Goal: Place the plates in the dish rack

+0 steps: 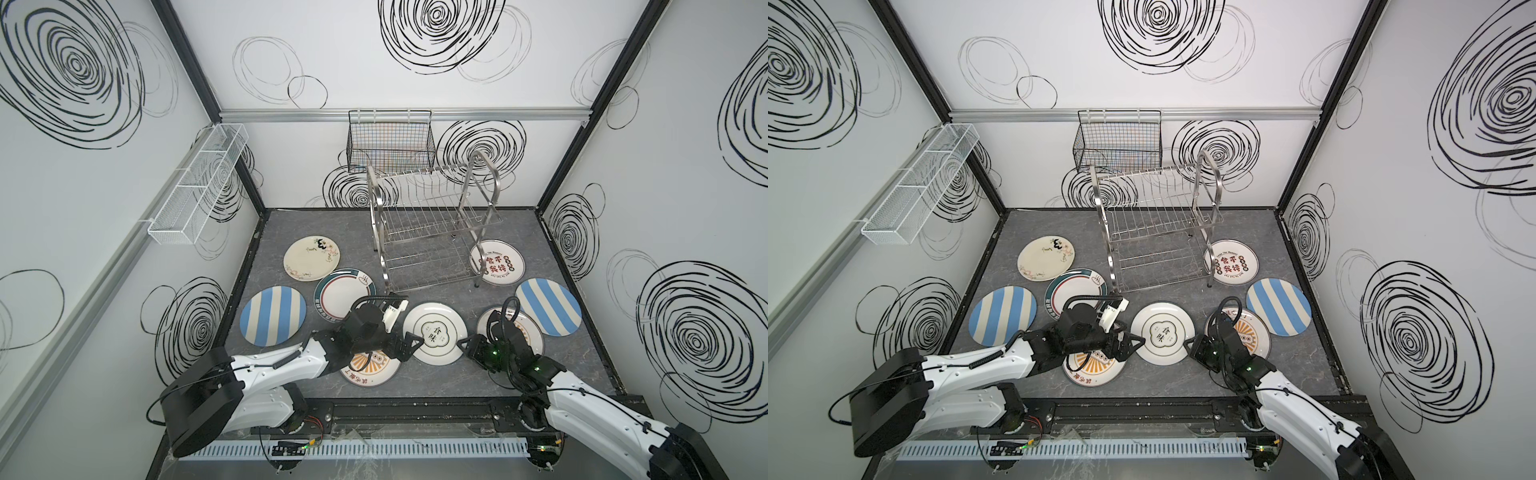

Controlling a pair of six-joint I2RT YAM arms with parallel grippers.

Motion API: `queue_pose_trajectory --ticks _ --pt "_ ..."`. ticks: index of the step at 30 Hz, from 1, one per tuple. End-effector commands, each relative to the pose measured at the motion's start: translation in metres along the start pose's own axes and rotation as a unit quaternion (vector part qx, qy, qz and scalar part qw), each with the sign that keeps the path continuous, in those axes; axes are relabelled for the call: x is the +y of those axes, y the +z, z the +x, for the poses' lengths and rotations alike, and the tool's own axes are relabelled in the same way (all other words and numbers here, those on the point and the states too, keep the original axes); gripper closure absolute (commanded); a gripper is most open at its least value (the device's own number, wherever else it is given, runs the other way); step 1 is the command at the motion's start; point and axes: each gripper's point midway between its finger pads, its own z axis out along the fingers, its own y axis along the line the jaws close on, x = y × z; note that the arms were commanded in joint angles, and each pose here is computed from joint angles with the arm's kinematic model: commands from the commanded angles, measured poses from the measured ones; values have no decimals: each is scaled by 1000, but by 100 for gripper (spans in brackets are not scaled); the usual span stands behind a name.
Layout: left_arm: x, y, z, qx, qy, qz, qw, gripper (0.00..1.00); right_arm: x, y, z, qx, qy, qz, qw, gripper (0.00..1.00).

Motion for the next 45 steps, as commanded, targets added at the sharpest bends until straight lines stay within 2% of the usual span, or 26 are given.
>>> queue_pose_trajectory --ticks 1,16,21,28,35,41,45 --pt "-10 -2 -23 -31 15 16 999 4 -33 3 8 5 9 56 998 69" --pt "-10 -2 -31 -33 17 16 999 4 -26 -1 -1 -19 15 47 999 87" --pt "-13 -3 -38 -26 36 13 999 4 -20 -9 -13 -51 14 42 998 99" --pt "-6 -12 -53 -17 21 4 1000 4 -1 -33 -40 -102 -34 68 992 100" --pt "19 -48 -83 -39 -44 7 998 4 35 -62 -63 -116 -115 98 982 100" --pt "50 -79 -94 -43 -40 -45 997 4 62 -91 -78 -120 -168 127 970 100" --pt "70 -96 -107 -67 -47 -67 994 4 82 -108 -87 -128 -188 129 965 100"
